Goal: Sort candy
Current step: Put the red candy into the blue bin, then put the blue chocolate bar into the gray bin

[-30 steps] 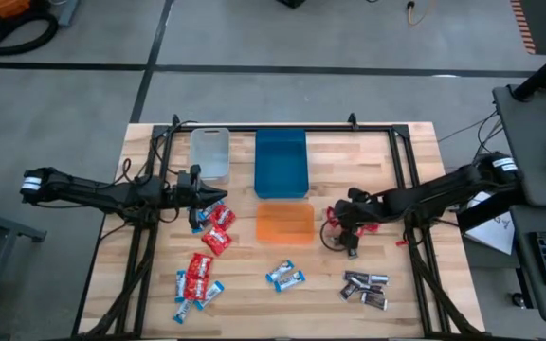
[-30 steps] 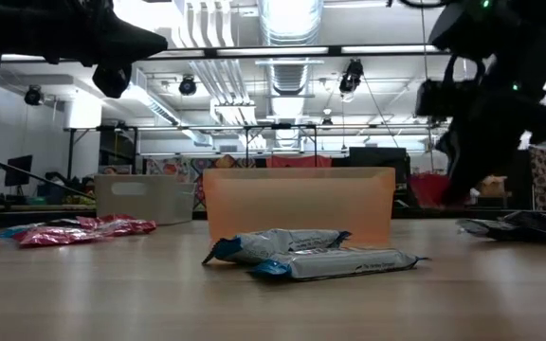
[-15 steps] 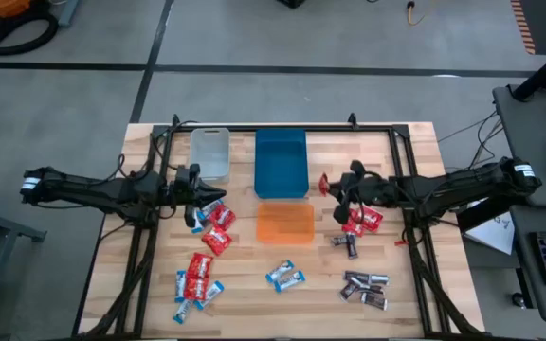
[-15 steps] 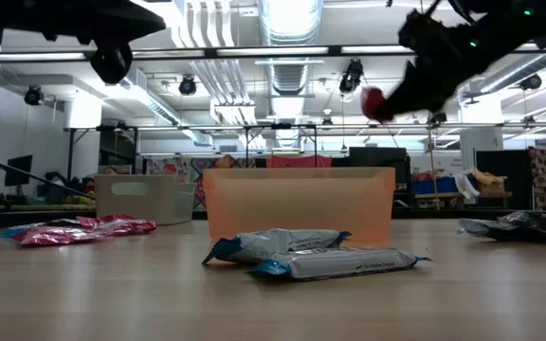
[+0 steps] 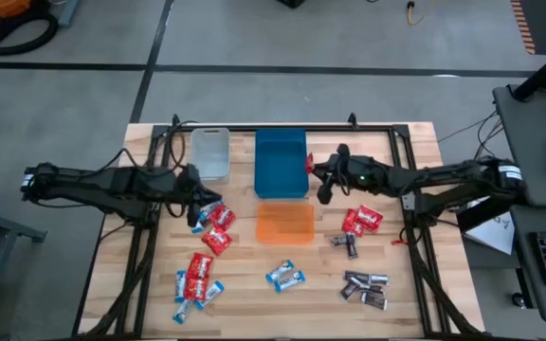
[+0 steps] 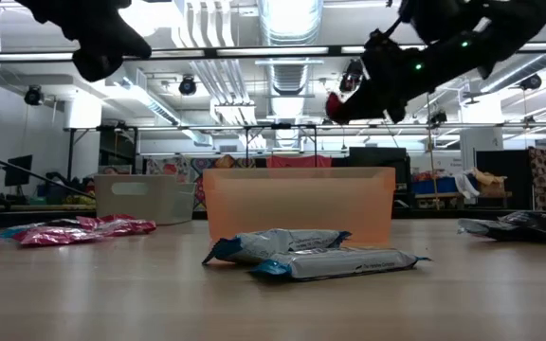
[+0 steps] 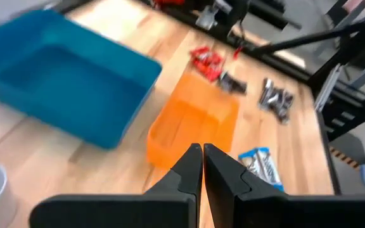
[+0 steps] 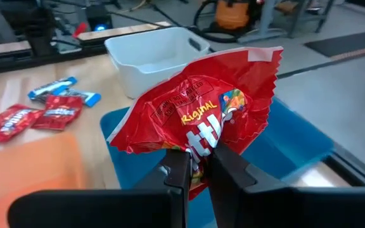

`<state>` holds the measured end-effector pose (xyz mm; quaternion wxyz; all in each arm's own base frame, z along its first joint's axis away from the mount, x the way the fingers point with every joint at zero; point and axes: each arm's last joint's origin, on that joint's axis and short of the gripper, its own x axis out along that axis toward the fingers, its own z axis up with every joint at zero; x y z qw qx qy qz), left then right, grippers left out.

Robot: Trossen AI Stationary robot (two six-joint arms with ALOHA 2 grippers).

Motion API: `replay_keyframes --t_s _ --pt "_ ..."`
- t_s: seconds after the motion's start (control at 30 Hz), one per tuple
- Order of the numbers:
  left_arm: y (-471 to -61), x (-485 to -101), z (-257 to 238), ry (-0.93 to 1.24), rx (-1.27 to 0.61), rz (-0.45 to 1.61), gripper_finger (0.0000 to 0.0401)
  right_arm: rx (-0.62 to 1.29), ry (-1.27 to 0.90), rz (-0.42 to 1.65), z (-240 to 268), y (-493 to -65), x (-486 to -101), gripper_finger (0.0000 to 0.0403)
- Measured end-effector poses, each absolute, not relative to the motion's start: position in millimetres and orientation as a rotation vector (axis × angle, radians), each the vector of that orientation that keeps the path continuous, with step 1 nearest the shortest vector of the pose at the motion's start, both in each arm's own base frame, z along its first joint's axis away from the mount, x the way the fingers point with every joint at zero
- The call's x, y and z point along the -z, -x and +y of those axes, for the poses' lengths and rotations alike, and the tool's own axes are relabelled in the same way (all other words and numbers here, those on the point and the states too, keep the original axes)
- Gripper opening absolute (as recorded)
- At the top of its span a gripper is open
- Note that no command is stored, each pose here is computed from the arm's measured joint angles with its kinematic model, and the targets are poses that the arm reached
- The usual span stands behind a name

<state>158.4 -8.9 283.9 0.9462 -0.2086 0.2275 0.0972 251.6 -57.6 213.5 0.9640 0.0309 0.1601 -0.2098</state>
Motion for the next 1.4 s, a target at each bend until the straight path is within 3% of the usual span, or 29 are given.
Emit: replay_keyframes --t_s 0.4,0.67,1.13,1.4 --pt "-158.0 -268.6 -20.6 0.527 -0.168 0.631 0.0000 0.416 0.013 0.416 -75.3 -313.9 -202.6 0.0034" --pt "-147.2 -259.1 -38.1 0.720 -0.207 0.769 0.0000 0.419 0.021 0.450 -84.1 -346.0 -193.3 0.0038" --pt "-145.7 -248.4 -54.6 0.833 -0.280 0.873 0.0000 0.413 0.038 0.595 -93.8 -377.3 -199.4 0.0189" --pt "-136.9 -238.5 -54.8 0.929 -0.442 0.983 0.0000 0.406 0.043 0.692 -94.5 -377.2 -223.4 0.0241"
